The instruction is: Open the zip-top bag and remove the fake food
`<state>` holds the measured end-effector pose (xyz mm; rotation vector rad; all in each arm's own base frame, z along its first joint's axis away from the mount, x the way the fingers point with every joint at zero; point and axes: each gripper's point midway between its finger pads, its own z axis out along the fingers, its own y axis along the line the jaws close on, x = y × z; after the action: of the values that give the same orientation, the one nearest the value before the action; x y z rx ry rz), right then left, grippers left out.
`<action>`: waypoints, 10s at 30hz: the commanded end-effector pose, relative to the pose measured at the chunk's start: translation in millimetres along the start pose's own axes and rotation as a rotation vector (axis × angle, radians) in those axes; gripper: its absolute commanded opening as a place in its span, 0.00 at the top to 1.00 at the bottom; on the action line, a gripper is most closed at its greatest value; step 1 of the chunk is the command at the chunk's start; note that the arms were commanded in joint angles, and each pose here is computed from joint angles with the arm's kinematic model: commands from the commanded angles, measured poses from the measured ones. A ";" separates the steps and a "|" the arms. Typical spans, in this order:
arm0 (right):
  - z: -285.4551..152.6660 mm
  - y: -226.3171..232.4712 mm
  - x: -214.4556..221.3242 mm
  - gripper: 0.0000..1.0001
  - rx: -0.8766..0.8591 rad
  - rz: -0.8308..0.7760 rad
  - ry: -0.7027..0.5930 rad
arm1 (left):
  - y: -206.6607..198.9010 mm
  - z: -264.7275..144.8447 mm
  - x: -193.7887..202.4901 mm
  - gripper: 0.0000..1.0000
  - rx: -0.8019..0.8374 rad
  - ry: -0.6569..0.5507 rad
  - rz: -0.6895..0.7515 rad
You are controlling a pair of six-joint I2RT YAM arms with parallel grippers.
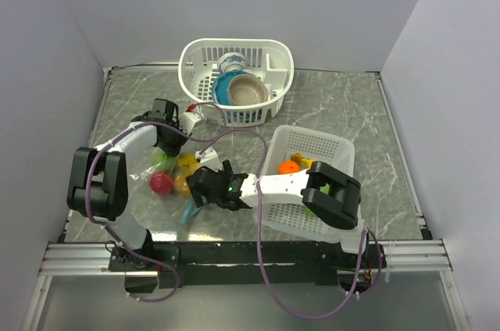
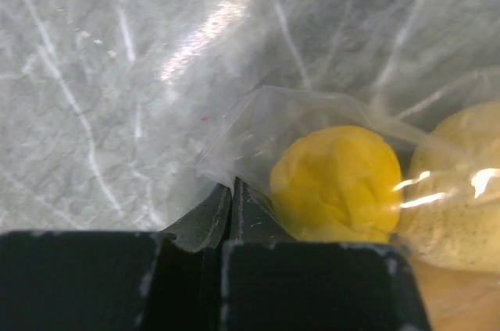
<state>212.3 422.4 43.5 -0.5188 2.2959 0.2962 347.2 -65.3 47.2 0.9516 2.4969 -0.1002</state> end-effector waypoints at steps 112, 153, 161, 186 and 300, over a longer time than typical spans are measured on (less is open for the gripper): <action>-89.4 -32.5 -53.5 0.45 0.033 0.220 -0.316 | 45.9 0.9 51.7 0.99 0.044 0.141 -0.477; -120.5 -87.3 -62.7 0.00 0.355 0.324 -0.363 | -0.7 -24.7 6.3 0.99 -0.075 0.098 -0.187; -75.7 -28.8 -43.3 0.00 0.239 0.200 -0.310 | -0.1 0.9 28.0 0.99 -0.098 0.142 -0.179; 4.9 63.1 -36.8 0.00 -0.001 0.065 -0.247 | -45.8 20.2 61.4 0.99 0.010 0.215 -0.222; 15.8 -19.8 -32.5 0.73 0.183 0.333 -0.197 | -14.6 -125.7 17.0 0.99 0.245 0.032 -0.363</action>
<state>246.6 419.0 36.7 -0.0495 2.2033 0.2780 266.2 -41.0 140.9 0.5750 2.7459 -0.5761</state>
